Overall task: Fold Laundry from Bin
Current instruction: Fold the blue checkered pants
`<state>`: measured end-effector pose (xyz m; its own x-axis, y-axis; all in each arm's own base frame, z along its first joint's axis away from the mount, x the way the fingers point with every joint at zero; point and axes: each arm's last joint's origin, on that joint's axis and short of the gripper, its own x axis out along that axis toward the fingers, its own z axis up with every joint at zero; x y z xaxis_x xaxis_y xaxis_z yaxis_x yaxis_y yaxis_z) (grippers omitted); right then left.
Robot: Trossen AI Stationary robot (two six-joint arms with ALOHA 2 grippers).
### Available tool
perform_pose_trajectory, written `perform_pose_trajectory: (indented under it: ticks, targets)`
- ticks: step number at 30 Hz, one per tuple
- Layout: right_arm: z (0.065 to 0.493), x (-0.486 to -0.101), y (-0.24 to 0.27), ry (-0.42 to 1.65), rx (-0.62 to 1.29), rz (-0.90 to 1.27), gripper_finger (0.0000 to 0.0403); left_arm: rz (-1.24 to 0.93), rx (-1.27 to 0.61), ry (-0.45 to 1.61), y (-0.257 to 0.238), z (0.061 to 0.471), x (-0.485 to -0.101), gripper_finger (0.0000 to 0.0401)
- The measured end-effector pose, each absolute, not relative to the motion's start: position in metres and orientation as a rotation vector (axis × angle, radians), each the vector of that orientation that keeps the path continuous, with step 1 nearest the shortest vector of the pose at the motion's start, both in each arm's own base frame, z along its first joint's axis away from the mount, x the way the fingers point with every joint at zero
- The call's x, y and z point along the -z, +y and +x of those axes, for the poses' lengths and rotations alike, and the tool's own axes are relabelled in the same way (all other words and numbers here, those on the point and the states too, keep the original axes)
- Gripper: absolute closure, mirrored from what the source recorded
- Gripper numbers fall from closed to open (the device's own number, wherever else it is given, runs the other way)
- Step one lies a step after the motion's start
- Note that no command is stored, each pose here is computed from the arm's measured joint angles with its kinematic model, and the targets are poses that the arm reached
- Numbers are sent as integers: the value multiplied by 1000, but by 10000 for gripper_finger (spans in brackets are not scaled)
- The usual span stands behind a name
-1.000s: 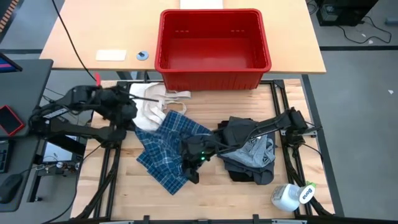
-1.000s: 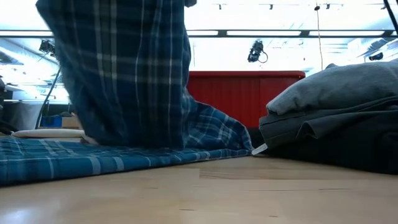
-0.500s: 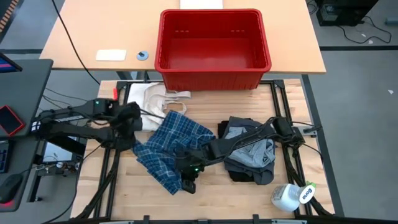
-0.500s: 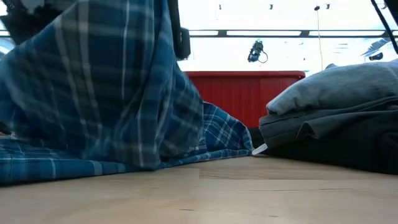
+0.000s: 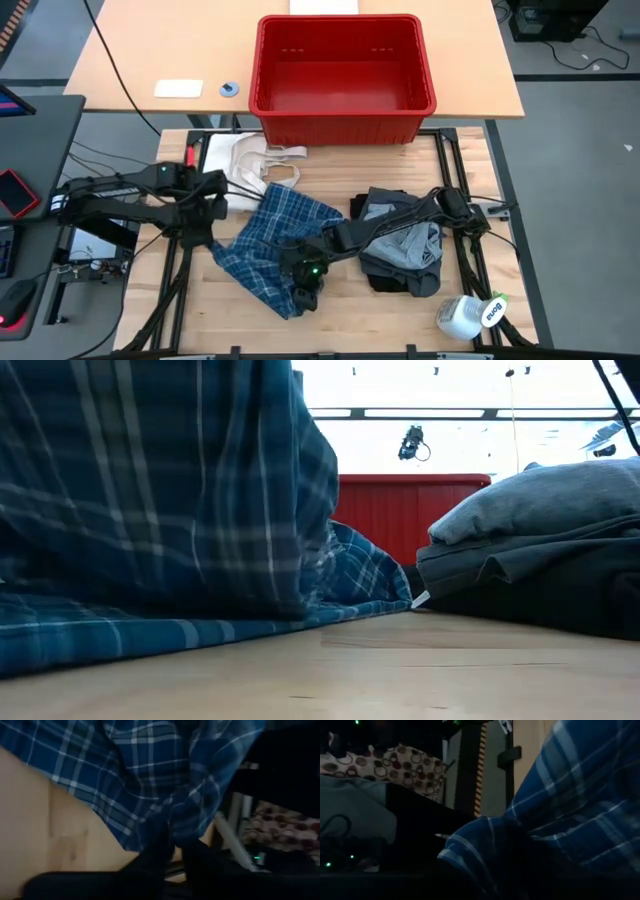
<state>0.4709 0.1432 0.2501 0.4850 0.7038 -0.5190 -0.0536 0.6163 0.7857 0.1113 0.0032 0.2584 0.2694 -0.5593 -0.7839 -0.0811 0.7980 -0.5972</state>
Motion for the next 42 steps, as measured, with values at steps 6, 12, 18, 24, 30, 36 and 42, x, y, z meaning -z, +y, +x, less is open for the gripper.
perform_pose_trajectory:
  ticks: [6, 12, 18, 24, 30, 36, 42]
  targets:
    - [469, -269, 144, 949, -466, 695, 245, -627, 344, 1242, 3, 110, -278, 208]
    - [460, -281, 140, 1067, -395, 708, 245, -618, 350, 1173, 3, 112, -295, 116]
    - [442, -283, 174, 1138, -343, 633, 244, -607, 330, 1098, 5, 119, -299, 109]
    - [419, -244, 198, 1286, -212, 470, 222, -579, 269, 1040, 7, 126, -301, 108]
    - [419, -235, 200, 1325, -202, 565, 151, -587, 235, 909, 11, 141, -301, 108]
    - [414, -243, 210, 1385, -169, 717, 92, -648, 244, 877, 3, 148, -301, 108]
    - [402, -262, 236, 1477, -186, 914, 88, -566, 197, 904, -12, 149, -299, 108]
